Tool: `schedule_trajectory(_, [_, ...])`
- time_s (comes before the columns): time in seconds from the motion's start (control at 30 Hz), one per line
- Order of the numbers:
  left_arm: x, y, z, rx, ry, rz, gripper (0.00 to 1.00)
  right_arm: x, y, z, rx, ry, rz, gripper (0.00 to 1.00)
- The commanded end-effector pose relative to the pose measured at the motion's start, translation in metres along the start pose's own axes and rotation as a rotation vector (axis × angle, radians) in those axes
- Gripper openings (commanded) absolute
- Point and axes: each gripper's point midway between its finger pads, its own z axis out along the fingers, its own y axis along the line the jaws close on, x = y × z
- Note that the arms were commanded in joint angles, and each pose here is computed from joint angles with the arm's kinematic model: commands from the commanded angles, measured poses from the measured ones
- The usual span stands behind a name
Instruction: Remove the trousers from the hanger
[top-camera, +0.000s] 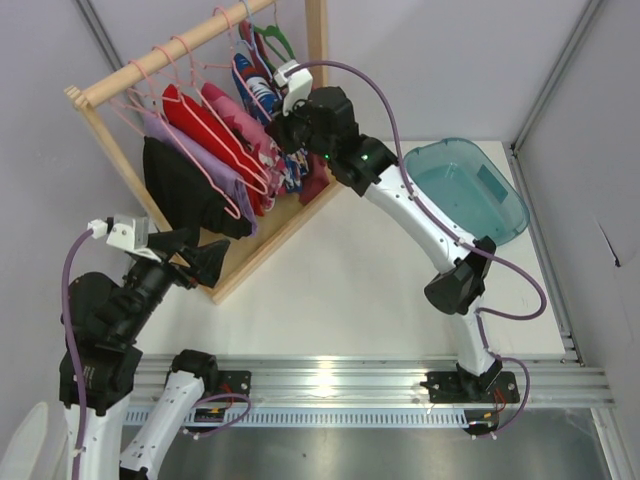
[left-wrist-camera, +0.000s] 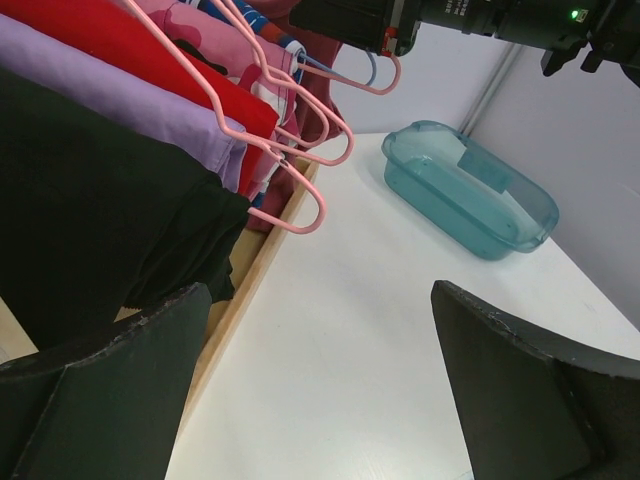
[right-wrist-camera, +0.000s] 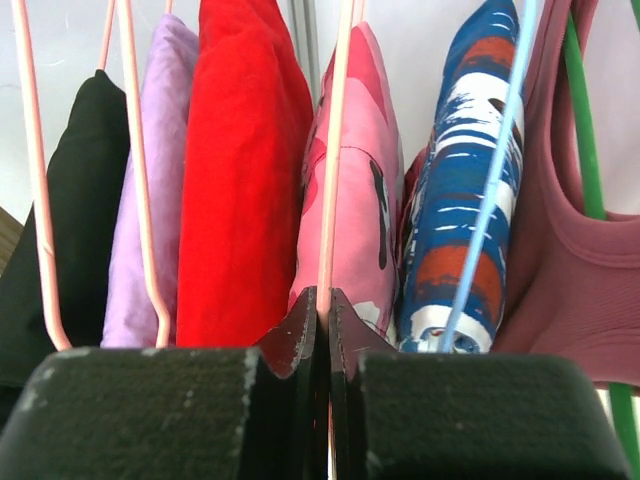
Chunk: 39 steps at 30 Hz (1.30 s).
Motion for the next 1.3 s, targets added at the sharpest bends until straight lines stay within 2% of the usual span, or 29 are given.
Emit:
schedule_trajectory(0.0, [-0.006, 0.001, 0.001, 0.001, -0.031, 0.027, 0.99, -0.120, 0.014, -0.037, 0.016, -0.364, -0.030, 0.00])
schedule_trajectory(0.2, [-0.008, -0.001, -0.003, 0.004, -0.044, 0.027, 0.99, -0.145, -0.001, -0.054, 0.108, -0.424, -0.019, 0.00])
schedule_trajectory(0.43, [-0.009, -0.003, -0.001, 0.016, -0.048, 0.020, 1.00, -0.172, -0.004, -0.069, 0.126, -0.506, -0.075, 0.00])
schedule_trajectory(0.8, [-0.011, -0.002, 0.000, 0.010, -0.056, 0.022, 0.99, -0.196, -0.004, -0.069, 0.108, -0.617, -0.078, 0.00])
schedule_trajectory(1.0, [-0.010, -0.002, 0.002, 0.014, -0.052, 0.023, 1.00, -0.223, -0.017, -0.091, 0.137, -0.710, -0.072, 0.00])
schedule_trajectory(1.27, [-0.010, -0.004, 0.005, 0.026, -0.051, 0.016, 1.00, -0.233, -0.008, -0.109, 0.119, -0.715, -0.088, 0.00])
